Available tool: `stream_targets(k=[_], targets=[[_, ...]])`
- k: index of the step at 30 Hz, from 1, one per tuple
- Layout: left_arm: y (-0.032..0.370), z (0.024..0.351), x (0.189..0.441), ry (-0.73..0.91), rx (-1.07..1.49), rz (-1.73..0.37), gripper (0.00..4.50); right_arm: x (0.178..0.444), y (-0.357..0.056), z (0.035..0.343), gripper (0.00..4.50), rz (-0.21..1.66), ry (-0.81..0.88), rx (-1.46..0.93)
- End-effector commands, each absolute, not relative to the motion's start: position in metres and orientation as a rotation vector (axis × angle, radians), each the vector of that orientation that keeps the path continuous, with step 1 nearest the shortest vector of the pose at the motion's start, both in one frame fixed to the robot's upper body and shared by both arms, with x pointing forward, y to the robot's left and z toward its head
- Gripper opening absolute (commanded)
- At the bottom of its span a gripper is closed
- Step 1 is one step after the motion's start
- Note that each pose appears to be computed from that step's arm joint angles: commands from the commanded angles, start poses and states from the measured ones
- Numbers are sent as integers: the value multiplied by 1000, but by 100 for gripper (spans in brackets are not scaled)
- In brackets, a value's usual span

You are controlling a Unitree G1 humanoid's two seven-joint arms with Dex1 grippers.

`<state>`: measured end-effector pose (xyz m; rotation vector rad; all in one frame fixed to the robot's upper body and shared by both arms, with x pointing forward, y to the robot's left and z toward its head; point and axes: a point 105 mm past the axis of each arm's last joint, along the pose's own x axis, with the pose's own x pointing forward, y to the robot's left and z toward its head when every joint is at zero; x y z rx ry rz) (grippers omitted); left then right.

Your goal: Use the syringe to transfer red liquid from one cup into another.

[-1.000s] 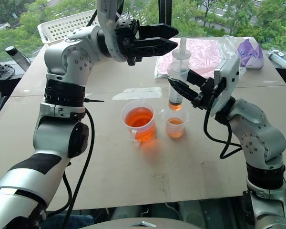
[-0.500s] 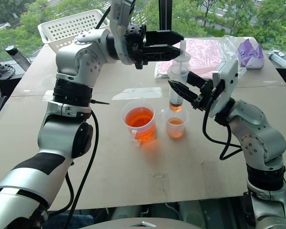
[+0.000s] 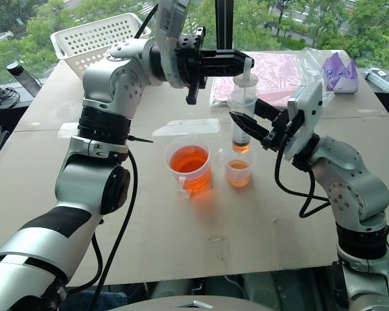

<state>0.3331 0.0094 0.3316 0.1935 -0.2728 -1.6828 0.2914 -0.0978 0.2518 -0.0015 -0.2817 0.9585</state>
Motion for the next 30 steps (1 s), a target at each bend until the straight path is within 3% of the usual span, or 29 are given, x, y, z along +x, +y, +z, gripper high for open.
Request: stream_targets(k=[1, 21, 24, 30], targets=[[2, 322, 326, -245, 257, -1728, 4, 283, -98, 278, 148, 966, -398, -10], [-3, 280, 327, -99, 263, -1754, 4, 284, -112, 297, 148, 932, -441, 5], [-5, 281, 326, -108, 252, -1755, 87, 284, -113, 298, 148, 930, -442, 8], [-3, 302, 335, -191, 220, -1652, 354, 284, -113, 292, 148, 926, -423, 10]])
